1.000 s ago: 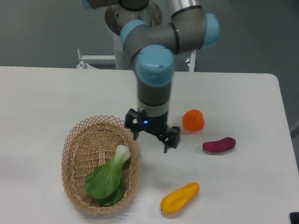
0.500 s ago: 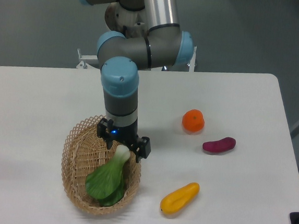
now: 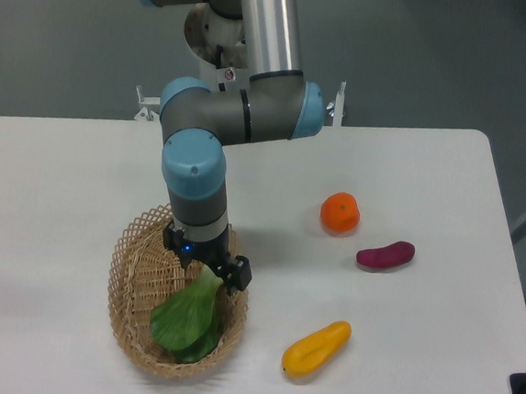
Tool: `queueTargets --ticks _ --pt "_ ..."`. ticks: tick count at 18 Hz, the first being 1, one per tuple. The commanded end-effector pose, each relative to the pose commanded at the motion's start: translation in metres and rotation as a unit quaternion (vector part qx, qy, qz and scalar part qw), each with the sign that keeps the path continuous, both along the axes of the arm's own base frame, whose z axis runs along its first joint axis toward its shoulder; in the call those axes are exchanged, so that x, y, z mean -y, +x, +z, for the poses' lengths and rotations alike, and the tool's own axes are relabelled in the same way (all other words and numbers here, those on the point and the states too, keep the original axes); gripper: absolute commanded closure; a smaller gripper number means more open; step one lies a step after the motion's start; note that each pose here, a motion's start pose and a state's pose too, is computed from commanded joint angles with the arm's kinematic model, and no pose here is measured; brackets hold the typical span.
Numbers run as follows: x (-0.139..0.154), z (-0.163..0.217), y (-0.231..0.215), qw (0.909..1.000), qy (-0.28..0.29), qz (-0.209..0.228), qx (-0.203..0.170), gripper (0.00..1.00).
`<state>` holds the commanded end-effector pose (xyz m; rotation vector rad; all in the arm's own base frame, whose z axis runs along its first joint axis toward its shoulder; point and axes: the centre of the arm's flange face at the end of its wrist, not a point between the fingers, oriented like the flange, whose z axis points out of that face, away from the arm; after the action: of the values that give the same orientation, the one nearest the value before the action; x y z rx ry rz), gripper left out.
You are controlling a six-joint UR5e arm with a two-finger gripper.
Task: Pick up the green vegetable from the basket
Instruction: 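Lower the gripper into the basket around the bok choy leaves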
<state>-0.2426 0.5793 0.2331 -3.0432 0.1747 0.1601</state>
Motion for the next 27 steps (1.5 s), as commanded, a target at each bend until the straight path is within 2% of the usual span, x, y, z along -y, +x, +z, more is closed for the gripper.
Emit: queueTargets --ticks 7,13,16,17,22,24,25,27 --pt "-0.005 -0.02 0.006 1.0 -0.006 -0.006 0.001 0.0" --pt "-0.006 -0.022 0.009 0.9999 -0.008 -0.007 0.001 0.0" --pt "-0.004 -0.022 0.005 0.9994 -0.024 -0.006 -0.023 0.01" --pt "-0.004 -0.023 0.004 0.9992 -0.027 -0.006 -0.028 0.05" --pt "-0.005 -0.017 0.003 0.9993 -0.019 -0.005 -0.033 0.46" --pt "-0.005 -0.017 0.004 0.9992 -0.018 -0.007 -0.034 0.59" --pt "-0.005 -0.016 0.003 0.9992 -0.018 -0.008 -0.034 0.63" --pt "-0.006 -0.013 0.003 0.9992 -0.016 -0.011 -0.036 0.64"
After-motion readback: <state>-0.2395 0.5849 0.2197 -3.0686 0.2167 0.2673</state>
